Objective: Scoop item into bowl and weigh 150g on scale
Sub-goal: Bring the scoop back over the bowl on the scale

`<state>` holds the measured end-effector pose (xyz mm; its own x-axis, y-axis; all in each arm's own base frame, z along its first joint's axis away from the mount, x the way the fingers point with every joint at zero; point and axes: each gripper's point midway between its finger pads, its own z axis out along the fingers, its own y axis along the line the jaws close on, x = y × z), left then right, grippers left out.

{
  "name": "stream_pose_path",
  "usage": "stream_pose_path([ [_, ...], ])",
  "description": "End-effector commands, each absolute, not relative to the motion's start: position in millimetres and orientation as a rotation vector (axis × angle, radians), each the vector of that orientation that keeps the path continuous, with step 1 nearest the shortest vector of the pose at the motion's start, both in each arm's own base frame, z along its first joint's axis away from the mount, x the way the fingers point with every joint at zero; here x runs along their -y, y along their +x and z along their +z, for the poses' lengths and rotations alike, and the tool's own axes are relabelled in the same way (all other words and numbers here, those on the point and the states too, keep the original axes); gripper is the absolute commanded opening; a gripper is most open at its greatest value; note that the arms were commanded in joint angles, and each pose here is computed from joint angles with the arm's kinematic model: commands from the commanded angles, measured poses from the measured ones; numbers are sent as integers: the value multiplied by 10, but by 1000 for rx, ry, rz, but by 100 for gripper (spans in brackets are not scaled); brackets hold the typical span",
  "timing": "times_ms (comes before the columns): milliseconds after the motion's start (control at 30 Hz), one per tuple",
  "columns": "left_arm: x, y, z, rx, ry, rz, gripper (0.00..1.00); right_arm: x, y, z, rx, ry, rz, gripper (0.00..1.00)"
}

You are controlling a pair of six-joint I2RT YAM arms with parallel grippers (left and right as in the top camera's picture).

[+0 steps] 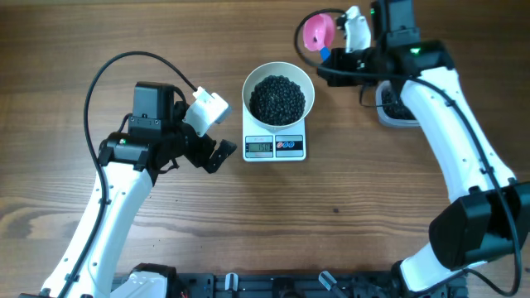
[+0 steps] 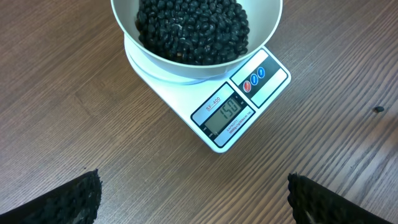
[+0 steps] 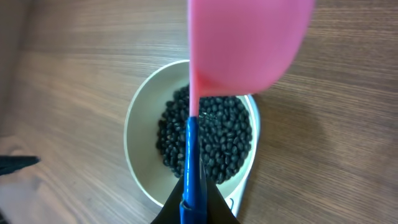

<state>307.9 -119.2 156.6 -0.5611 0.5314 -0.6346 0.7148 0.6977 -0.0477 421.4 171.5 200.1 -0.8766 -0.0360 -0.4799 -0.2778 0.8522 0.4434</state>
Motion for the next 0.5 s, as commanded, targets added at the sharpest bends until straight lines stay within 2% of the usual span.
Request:
stream_pose_path([
  [0, 1182, 3074, 1559, -2310, 941, -407, 100, -1728, 4248, 2095, -2542, -211, 477, 4],
  [233, 1182, 3073, 1558, -2310, 941, -408, 100, -1980, 4111, 2042, -2526, -375, 281, 4],
  [467, 1182, 3073, 1558, -2310, 942, -408, 100, -1973, 3841, 1898, -2575, -585, 61, 4],
])
